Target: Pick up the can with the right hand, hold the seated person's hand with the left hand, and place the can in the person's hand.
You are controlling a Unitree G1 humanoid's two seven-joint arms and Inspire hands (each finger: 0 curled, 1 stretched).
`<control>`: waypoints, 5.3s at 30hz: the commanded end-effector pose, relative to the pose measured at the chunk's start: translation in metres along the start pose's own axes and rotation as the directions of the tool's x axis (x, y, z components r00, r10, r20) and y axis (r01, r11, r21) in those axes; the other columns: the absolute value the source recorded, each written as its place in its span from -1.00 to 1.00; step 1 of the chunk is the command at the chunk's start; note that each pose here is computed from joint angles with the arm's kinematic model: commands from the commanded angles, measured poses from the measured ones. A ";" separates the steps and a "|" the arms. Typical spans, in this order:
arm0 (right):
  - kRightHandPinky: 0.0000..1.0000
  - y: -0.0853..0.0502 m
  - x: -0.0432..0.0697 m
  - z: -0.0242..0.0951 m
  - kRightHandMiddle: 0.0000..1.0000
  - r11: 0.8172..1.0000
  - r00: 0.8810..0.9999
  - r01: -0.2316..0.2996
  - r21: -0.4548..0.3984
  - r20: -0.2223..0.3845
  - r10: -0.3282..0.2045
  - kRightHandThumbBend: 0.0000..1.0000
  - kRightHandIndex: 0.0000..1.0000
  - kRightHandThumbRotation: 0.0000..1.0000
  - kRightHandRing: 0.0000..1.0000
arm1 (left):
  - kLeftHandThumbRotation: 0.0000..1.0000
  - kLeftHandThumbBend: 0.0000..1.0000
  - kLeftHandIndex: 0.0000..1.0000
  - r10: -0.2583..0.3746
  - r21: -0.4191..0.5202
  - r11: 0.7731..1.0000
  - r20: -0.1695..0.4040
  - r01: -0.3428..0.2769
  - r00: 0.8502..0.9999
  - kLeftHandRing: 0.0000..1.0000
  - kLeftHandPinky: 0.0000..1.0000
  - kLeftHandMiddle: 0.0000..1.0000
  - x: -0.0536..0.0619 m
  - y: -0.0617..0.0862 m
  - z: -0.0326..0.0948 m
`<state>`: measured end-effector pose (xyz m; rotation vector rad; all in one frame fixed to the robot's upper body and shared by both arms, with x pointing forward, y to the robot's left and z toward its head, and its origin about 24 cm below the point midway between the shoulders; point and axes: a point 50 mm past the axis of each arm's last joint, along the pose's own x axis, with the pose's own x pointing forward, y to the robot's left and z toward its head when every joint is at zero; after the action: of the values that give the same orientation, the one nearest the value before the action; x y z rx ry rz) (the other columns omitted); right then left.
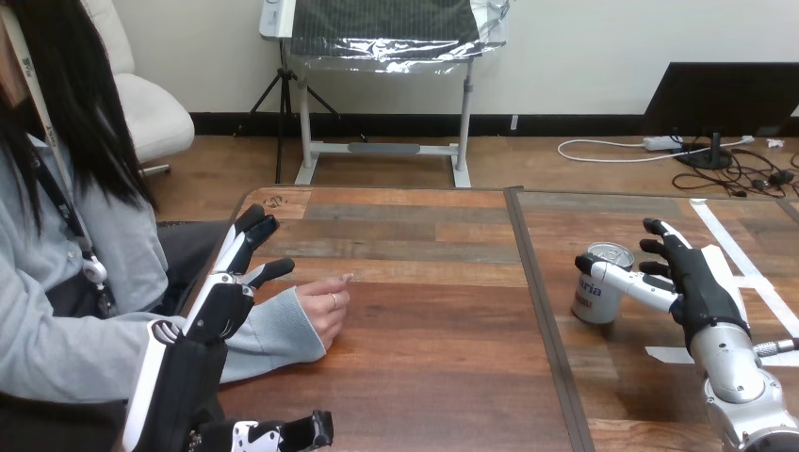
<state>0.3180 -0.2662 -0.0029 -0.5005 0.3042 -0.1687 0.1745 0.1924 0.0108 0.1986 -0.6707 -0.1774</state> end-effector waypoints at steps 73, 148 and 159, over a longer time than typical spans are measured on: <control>-0.22 0.016 0.011 0.028 0.28 0.998 0.999 -0.031 -0.050 0.037 0.033 1.00 0.88 0.02 0.04 | 0.06 1.00 0.80 -0.020 -0.009 1.000 0.016 0.020 1.000 1.00 0.82 0.97 0.001 0.009 0.009; 0.21 0.028 0.014 0.049 0.53 0.999 0.993 0.040 -0.018 0.109 -0.038 1.00 0.64 -0.76 0.43 | 0.02 1.00 0.83 -0.023 -0.007 1.000 0.063 0.024 0.998 0.90 0.72 0.93 0.009 0.002 0.008; 0.13 0.027 0.016 0.056 0.36 0.992 0.988 0.114 -0.053 0.112 -0.108 0.88 0.41 -0.99 0.29 | 0.02 1.00 0.82 -0.020 -0.003 1.000 0.071 0.020 0.997 0.89 0.71 0.92 0.009 0.001 0.009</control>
<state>0.3219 -0.2296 -0.0156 -0.5614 0.3210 -0.2038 0.1635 0.1932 0.0101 0.1907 -0.6453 -0.2093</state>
